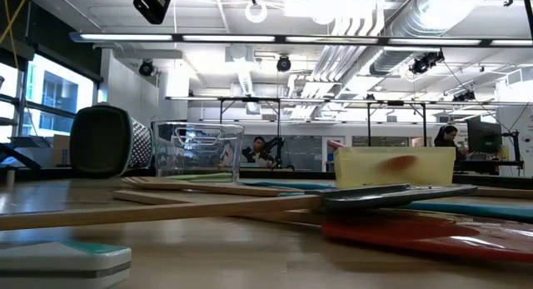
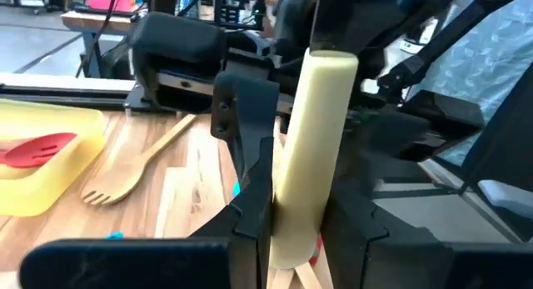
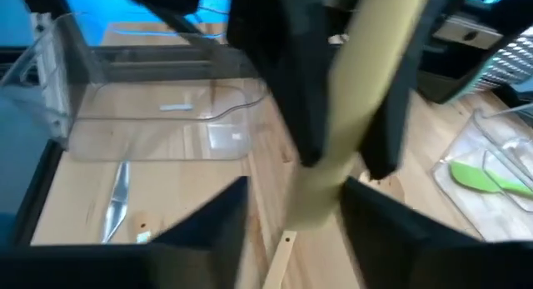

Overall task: Pick & Place Kitchen Items
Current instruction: Put the yellow table knife into the bottom transparent bin, then put the gray spatula into the top transparent bin

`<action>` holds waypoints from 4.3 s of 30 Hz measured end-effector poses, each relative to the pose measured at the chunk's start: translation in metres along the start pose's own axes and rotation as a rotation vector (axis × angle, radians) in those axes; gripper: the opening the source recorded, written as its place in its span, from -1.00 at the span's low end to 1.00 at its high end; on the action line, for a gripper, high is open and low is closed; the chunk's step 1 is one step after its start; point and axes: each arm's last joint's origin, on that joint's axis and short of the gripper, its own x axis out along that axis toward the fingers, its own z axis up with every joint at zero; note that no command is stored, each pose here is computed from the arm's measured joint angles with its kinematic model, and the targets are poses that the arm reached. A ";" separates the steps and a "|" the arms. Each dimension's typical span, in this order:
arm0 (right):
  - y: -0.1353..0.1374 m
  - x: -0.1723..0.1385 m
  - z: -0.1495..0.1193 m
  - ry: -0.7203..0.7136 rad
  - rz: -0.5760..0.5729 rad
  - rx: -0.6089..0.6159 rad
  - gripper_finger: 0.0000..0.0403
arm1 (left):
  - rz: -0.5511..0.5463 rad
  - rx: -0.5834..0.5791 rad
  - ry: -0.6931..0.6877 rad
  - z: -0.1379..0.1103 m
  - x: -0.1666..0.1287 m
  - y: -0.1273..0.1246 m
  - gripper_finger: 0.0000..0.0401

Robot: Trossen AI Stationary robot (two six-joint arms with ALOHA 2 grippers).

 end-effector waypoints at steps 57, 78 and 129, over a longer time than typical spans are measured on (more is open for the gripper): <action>-0.006 -0.001 -0.011 0.073 -0.129 -0.031 0.32 | 0.805 -0.796 1.102 -0.056 -0.101 -0.196 -0.66; -0.024 0.011 -0.005 0.097 -0.095 -0.069 0.32 | 0.752 -0.834 1.093 -0.057 -0.097 -0.202 0.05; 0.018 -0.035 -0.060 0.849 0.245 0.439 0.32 | 0.327 0.038 0.781 -0.032 0.039 -0.112 0.06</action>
